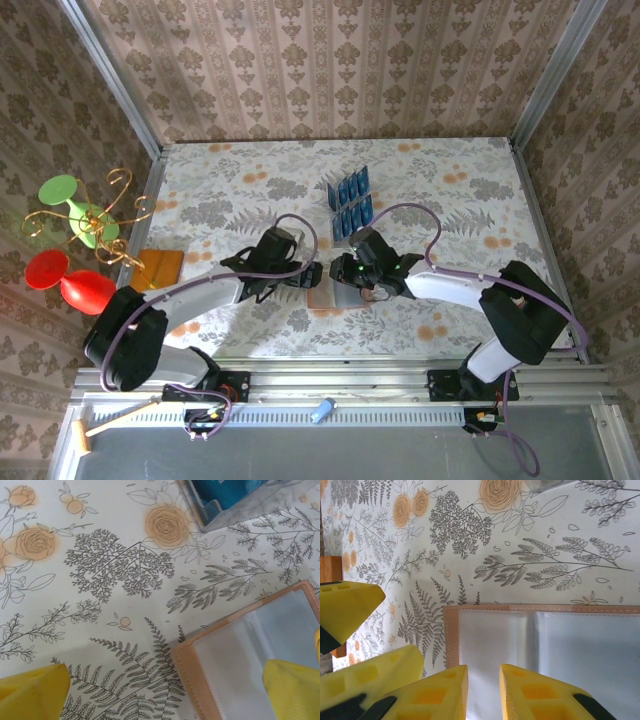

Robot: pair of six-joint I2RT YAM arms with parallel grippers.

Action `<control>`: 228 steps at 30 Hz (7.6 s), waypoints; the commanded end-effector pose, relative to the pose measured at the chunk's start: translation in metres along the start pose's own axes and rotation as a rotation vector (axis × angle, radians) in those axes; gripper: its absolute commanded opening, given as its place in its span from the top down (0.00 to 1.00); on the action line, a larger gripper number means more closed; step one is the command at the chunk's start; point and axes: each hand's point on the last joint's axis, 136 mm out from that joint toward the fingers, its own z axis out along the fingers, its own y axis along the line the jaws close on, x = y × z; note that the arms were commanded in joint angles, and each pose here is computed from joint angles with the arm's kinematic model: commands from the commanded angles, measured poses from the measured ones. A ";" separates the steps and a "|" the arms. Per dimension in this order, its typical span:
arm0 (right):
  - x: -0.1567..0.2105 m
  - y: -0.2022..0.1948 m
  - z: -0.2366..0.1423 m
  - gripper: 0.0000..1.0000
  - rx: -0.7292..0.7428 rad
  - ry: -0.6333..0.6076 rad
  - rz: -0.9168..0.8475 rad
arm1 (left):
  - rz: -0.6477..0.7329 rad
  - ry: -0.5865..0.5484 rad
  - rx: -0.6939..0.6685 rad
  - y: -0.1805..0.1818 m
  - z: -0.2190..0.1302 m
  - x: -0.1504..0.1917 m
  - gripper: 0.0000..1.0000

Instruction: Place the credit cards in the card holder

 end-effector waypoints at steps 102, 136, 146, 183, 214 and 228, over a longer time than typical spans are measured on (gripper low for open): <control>-0.133 -0.021 0.058 0.74 0.689 0.182 -0.395 | -0.234 -0.098 -0.058 0.071 -0.016 -0.033 0.00; -0.128 -0.009 0.063 0.80 0.561 0.174 -0.308 | -0.238 -0.101 -0.055 0.072 -0.015 -0.032 0.00; -0.138 -0.008 0.060 0.79 0.557 0.159 -0.307 | -0.237 -0.100 -0.053 0.072 -0.015 -0.031 0.00; -0.154 0.026 0.023 1.00 0.442 0.115 -0.291 | -0.232 -0.086 -0.058 0.072 -0.017 -0.031 0.00; -0.015 -0.004 -0.029 1.00 0.080 -0.028 -0.017 | 0.042 0.034 -0.169 0.032 -0.003 0.001 0.00; -0.007 -0.004 -0.028 1.00 0.009 -0.040 0.026 | 0.099 0.053 -0.173 0.015 0.005 0.020 0.00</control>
